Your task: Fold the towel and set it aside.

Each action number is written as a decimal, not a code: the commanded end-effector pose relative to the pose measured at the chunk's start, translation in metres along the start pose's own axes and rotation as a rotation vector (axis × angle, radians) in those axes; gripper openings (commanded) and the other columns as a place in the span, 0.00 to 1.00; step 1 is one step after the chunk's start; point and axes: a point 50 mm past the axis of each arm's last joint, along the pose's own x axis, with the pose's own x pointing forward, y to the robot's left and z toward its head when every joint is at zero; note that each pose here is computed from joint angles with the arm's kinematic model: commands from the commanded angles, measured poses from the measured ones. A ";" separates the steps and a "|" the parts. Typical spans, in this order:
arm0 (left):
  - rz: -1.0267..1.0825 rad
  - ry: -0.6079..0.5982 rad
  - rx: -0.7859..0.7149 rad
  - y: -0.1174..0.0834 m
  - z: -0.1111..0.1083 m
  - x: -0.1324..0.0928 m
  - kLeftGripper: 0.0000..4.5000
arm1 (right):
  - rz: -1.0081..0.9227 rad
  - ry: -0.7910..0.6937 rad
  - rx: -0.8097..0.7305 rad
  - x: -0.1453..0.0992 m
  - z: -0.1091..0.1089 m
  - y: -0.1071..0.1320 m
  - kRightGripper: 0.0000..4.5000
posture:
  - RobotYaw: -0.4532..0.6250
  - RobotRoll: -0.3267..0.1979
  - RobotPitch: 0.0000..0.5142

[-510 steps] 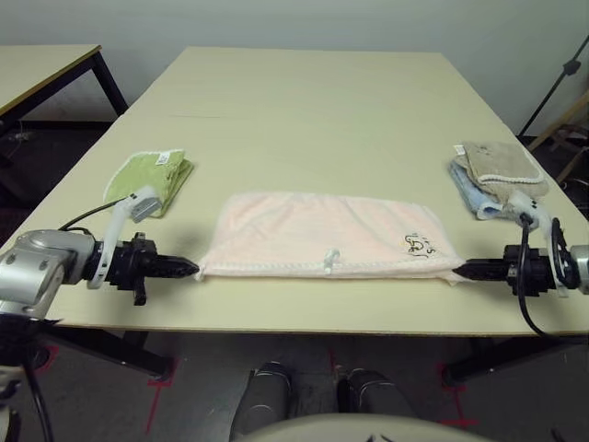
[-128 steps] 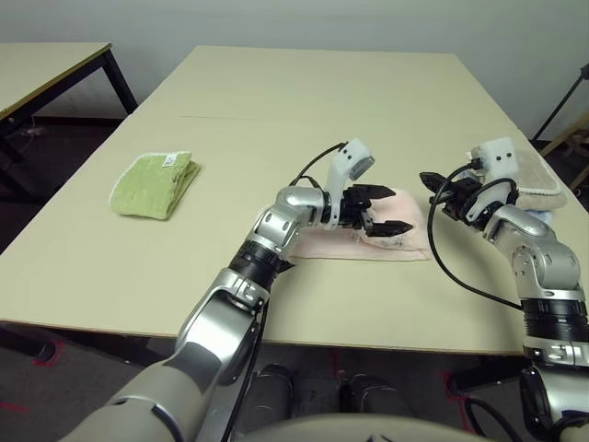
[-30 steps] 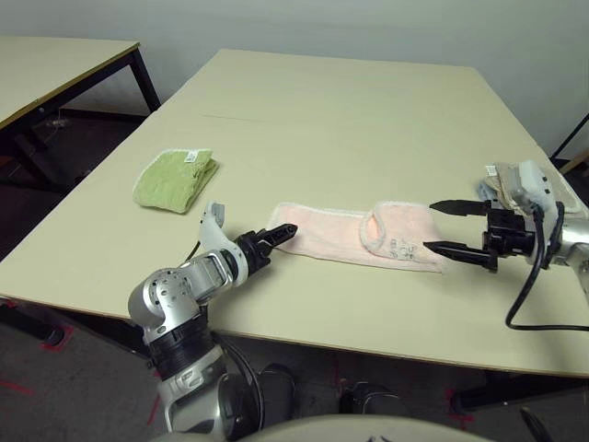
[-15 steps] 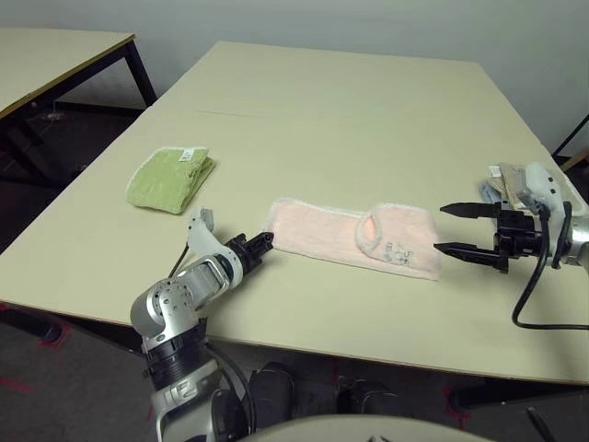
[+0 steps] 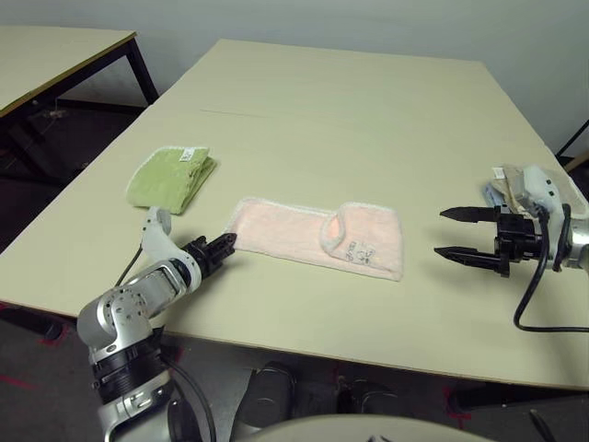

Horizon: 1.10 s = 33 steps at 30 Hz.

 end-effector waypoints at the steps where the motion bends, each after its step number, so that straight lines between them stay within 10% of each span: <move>1: -0.156 0.021 0.077 -0.028 0.004 0.007 0.01 | 0.002 0.000 -0.011 -0.002 0.001 0.001 1.00 | 0.56 0.62 0.12; 17: -0.734 0.295 0.477 -0.155 0.007 0.076 0.01 | -0.018 0.035 0.029 -0.016 -0.001 0.004 1.00 | 0.53 0.62 0.10; 33: -0.824 0.513 0.815 -0.165 -0.047 0.118 0.01 | -0.049 0.043 0.058 -0.016 -0.001 0.013 1.00 | 0.49 0.62 0.10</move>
